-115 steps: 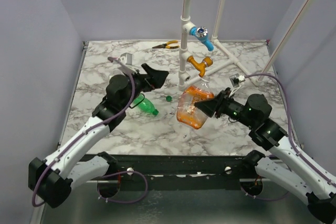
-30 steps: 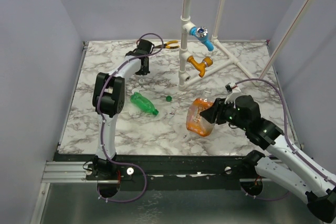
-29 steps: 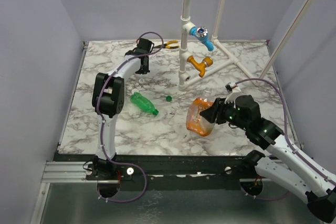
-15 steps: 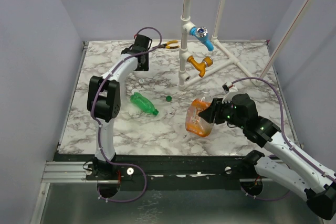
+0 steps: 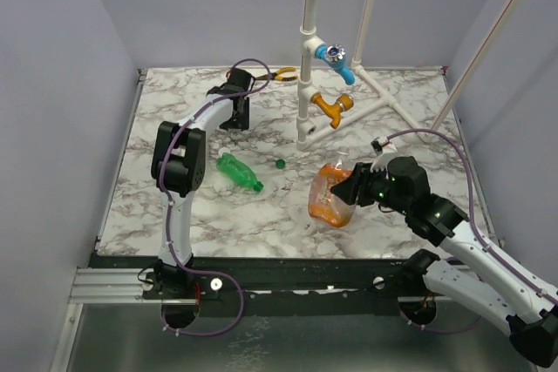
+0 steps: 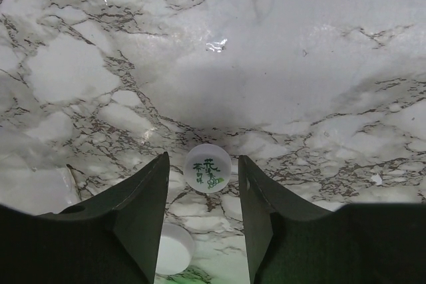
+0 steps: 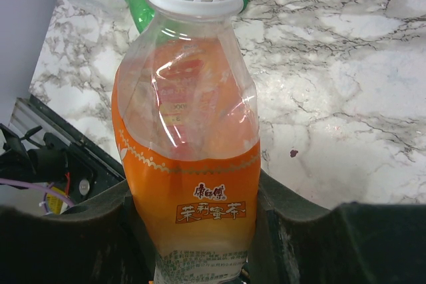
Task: Screw on the bottle caps
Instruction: Pick up the bottle cap from the center of the board.
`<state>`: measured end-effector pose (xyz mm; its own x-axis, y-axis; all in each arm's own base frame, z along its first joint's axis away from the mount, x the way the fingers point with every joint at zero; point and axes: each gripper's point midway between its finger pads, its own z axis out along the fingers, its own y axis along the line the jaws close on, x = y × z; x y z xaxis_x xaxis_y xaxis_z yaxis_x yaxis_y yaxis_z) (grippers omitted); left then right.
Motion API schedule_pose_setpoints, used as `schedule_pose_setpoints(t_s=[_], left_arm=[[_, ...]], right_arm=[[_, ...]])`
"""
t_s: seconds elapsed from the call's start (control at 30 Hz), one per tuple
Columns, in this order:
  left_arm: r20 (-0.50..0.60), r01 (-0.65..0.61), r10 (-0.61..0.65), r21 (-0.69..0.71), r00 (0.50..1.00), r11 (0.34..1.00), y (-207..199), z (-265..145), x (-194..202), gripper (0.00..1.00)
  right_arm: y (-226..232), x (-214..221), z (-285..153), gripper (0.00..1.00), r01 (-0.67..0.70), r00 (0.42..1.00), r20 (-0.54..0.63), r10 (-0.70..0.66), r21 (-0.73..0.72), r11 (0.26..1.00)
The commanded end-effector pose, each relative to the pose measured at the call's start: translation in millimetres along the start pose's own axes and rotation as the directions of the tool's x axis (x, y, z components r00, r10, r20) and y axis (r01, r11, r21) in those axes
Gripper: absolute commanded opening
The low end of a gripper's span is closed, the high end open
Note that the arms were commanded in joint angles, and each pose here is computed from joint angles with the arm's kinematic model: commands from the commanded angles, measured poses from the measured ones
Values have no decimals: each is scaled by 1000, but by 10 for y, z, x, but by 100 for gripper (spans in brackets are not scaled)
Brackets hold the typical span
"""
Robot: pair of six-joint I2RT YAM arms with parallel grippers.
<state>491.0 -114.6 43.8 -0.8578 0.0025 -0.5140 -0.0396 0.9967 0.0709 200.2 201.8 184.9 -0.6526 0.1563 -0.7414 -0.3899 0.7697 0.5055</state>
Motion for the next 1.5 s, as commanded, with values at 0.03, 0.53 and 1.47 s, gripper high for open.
schedule_pose_setpoints(t_s=[0.03,0.53,1.47], left_arm=[[-75,14,-12,20,997,1000,-10,100,214,48],[-118,10,-7,22,993,1000,10,219,349,37],[91,-101,85,194,992,976,-842,-1568,490,20]], right_arm=[[16,15,-38,0,-15,1000,-7,15,-3,1000],[9,25,-60,0,-23,1000,-3,23,-2,1000],[-250,-454,-412,0,-127,981,171,87,241,962]])
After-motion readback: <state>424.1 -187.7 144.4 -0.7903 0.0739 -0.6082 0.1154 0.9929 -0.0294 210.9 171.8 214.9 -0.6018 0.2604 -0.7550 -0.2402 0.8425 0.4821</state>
